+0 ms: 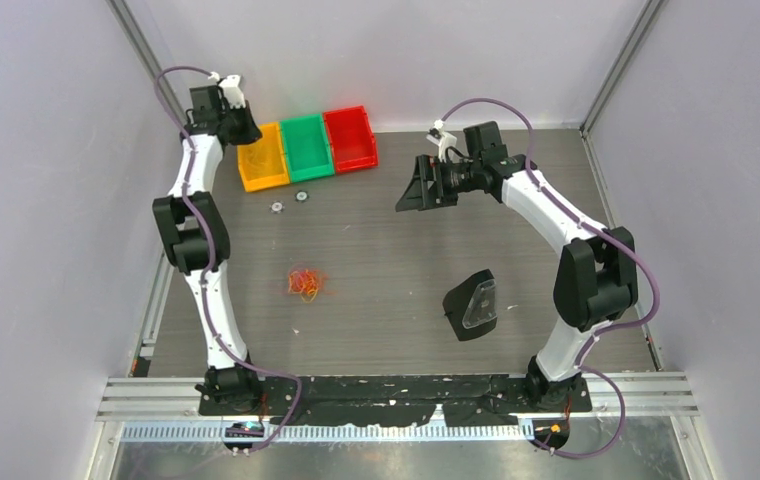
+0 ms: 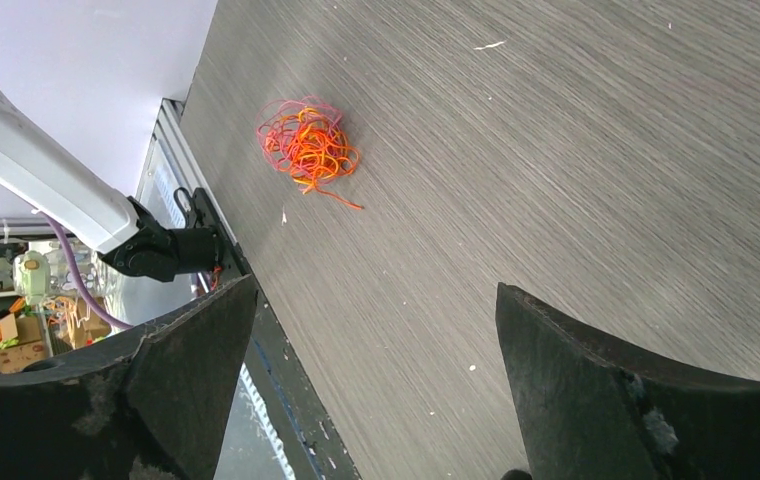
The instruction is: Untangle the cables
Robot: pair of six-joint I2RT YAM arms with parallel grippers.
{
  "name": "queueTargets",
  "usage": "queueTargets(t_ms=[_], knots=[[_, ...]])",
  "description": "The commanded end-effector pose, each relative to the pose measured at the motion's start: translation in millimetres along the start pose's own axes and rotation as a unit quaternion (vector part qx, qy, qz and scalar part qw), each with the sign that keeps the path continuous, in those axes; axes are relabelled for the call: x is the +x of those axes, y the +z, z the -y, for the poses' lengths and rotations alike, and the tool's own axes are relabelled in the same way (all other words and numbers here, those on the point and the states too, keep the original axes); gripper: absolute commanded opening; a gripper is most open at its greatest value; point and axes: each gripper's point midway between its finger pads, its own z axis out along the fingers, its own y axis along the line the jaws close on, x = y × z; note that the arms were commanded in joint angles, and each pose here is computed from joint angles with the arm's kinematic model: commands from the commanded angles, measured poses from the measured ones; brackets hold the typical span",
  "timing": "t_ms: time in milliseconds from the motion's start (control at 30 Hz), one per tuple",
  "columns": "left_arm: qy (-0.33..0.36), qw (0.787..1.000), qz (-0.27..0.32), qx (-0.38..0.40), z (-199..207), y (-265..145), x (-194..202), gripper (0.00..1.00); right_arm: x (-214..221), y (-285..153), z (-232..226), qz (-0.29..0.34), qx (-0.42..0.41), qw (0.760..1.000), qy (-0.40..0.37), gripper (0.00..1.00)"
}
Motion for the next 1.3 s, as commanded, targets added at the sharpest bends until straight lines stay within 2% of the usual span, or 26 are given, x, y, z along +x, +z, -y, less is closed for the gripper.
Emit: queueTargets(t_ms=[0,67,200,333,400,467,533,600,733,833,967,1100,1133,1167,1200,1233,1267], knots=[[0.012,1.000,-0.011,-0.002,-5,-5,-7,0.23,-5,0,-3,0.004,-0.011,1.000,-0.005,0.95],[0.011,1.000,-0.013,0.007,0,-10,-12,0.49,-5,-1,-4,0.004,-0.013,1.000,-0.007,0.95],[0.051,0.998,0.035,0.008,15,-47,-53,0.73,-8,-5,-9,0.008,-0.014,1.000,-0.019,0.95],[0.117,0.990,0.061,0.054,56,-116,-83,0.88,-9,-14,-15,0.007,-0.006,0.999,-0.049,0.95],[0.150,0.983,0.036,0.100,84,-152,-66,0.99,-5,-20,-16,0.004,0.004,0.998,-0.065,0.95],[0.176,0.973,-0.014,0.151,108,-183,-26,0.99,-1,-28,-21,0.004,0.012,0.996,-0.087,0.96],[0.173,0.966,-0.085,0.172,124,-214,26,0.96,8,-31,-22,-0.002,0.019,0.995,-0.101,0.96],[0.130,0.962,-0.157,0.180,129,-228,89,0.91,18,-31,-25,-0.012,0.022,0.994,-0.106,0.96],[0.042,0.957,-0.225,0.179,142,-249,177,0.89,38,-23,-30,-0.041,0.023,0.991,-0.124,0.97],[0.028,0.952,-0.253,0.171,152,-253,219,0.89,50,-16,-34,-0.062,0.022,0.989,-0.133,0.98],[0.046,0.943,-0.294,0.152,159,-244,254,0.89,71,-2,-40,-0.091,0.017,0.986,-0.142,0.98],[0.022,0.931,-0.338,0.132,155,-220,279,0.81,83,11,-40,-0.109,0.011,0.985,-0.133,0.98],[0.009,0.927,-0.350,0.132,155,-216,284,0.77,85,13,-41,-0.110,0.008,0.985,-0.129,0.98],[-0.003,0.923,-0.359,0.138,157,-211,287,0.69,88,15,-40,-0.116,0.005,0.985,-0.125,0.98],[-0.014,0.919,-0.365,0.148,161,-209,290,0.56,88,17,-41,-0.114,0.002,0.986,-0.123,0.98],[-0.025,0.916,-0.364,0.166,167,-206,287,0.32,90,20,-40,-0.118,-0.001,0.986,-0.119,0.99],[-0.039,0.914,-0.358,0.189,176,-206,282,0.15,90,23,-44,-0.114,-0.012,0.986,-0.117,0.99]])
